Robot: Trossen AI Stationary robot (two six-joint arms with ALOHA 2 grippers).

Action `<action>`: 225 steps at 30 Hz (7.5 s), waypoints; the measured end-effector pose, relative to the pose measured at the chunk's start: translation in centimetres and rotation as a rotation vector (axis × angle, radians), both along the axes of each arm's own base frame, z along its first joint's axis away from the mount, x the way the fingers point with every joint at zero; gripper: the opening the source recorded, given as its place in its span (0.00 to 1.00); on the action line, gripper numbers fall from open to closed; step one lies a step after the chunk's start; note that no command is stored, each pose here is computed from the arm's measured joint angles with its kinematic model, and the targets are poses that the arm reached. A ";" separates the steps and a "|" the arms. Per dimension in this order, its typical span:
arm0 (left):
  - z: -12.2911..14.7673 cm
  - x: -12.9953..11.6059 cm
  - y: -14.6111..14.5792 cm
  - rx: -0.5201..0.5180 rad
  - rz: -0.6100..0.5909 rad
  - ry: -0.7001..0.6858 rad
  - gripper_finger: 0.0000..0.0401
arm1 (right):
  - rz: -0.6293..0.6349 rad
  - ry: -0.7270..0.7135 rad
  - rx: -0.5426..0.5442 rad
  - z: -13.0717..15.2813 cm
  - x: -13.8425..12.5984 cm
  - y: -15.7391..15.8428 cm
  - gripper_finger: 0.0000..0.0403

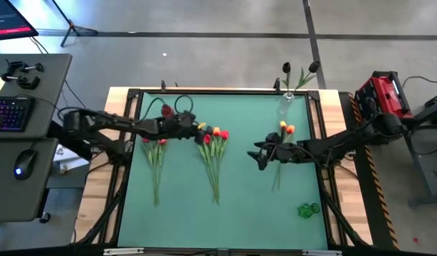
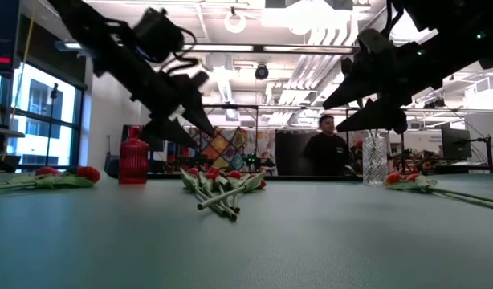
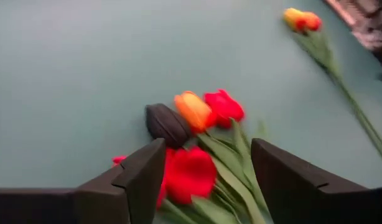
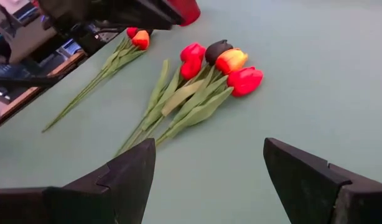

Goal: Sort flowers into vase by color
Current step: Put the black tulip into the transparent vase

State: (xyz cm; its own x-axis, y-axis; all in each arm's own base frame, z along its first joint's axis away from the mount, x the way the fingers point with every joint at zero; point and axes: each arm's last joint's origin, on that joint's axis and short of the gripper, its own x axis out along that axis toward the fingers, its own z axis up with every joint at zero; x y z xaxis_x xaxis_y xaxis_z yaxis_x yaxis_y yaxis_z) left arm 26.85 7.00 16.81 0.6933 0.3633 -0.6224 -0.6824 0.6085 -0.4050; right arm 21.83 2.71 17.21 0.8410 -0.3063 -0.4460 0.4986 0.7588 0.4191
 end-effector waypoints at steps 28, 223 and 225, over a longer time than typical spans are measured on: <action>-2.7 5.9 1.8 -0.147 0.015 0.291 0.35 | -0.019 0.169 -0.084 -1.3 -1.1 0.5 0.71; 9.1 21.2 10.7 0.422 -0.944 -0.697 0.30 | -0.337 -0.020 -0.492 12.9 -10.5 -0.8 0.00; 8.5 21.0 11.4 0.436 -0.920 -0.628 0.30 | -0.389 -0.016 -0.521 13.1 -10.9 -1.1 0.00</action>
